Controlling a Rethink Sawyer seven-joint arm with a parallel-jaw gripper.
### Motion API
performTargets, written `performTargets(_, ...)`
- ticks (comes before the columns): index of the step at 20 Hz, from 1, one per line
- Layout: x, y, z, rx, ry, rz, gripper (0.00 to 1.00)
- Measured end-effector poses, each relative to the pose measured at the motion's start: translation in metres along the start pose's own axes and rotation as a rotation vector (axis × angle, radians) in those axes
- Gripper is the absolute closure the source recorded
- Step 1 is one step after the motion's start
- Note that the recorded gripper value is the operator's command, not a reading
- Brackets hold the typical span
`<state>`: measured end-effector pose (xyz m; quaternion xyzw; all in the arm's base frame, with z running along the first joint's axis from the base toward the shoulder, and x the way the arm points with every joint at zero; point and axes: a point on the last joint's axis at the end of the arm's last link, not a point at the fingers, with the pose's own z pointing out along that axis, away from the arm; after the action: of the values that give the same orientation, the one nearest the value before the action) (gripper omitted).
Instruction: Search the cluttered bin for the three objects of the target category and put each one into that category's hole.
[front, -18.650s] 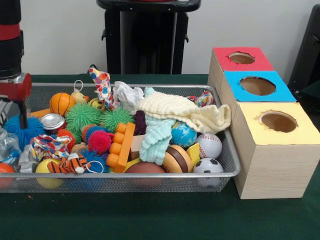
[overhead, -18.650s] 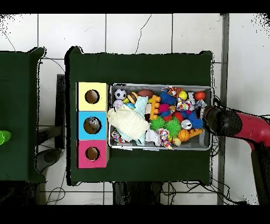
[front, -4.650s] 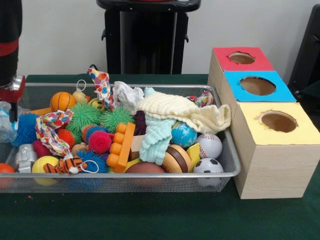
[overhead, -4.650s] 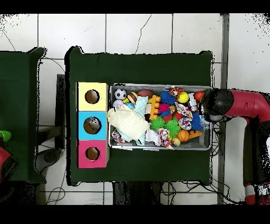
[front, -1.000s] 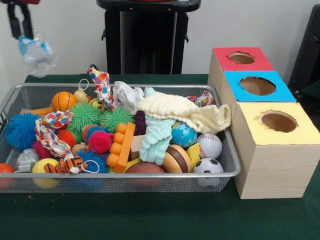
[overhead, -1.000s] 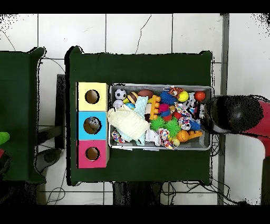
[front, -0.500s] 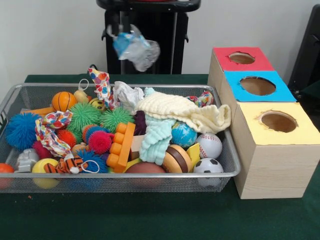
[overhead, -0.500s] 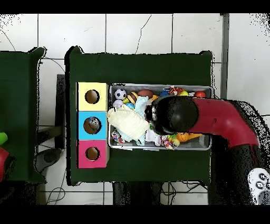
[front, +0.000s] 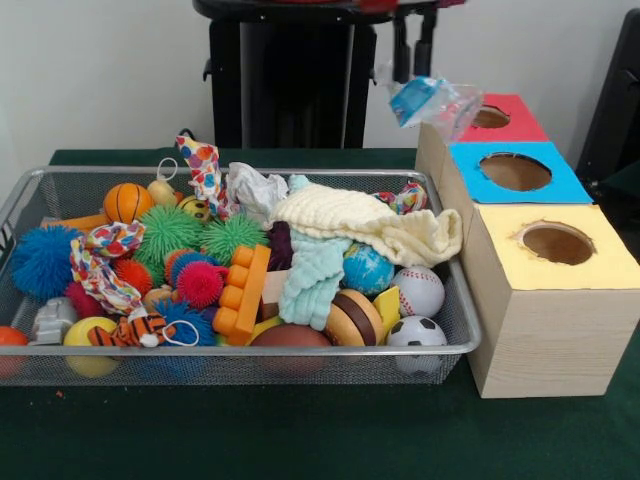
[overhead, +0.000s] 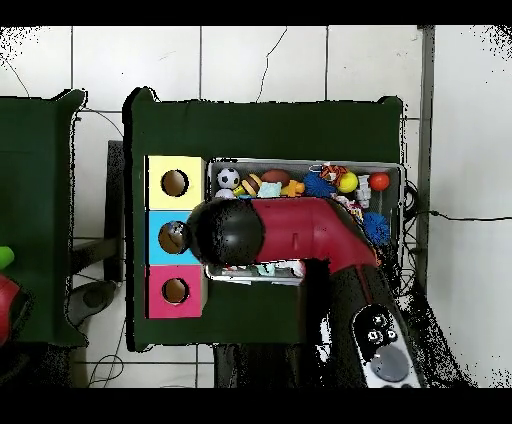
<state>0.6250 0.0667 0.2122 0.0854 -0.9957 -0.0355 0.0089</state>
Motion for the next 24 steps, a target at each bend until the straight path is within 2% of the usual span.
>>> performTargets(3,0.004,0.030,0.005,-0.006,0.001,0.023,1.00)
performTargets(8,0.006,0.063,0.011,-0.005,0.007,0.070,1.00)
performTargets(12,0.013,0.092,0.028,0.011,0.034,0.113,1.00)
performTargets(14,0.016,0.098,0.036,0.019,0.044,0.127,1.00)
performTargets(18,0.027,0.117,0.067,0.052,0.094,0.166,1.00)
performTargets(21,0.033,0.121,0.077,0.064,0.113,0.176,1.00)
performTargets(24,0.044,0.124,0.093,0.095,0.145,0.177,1.00)
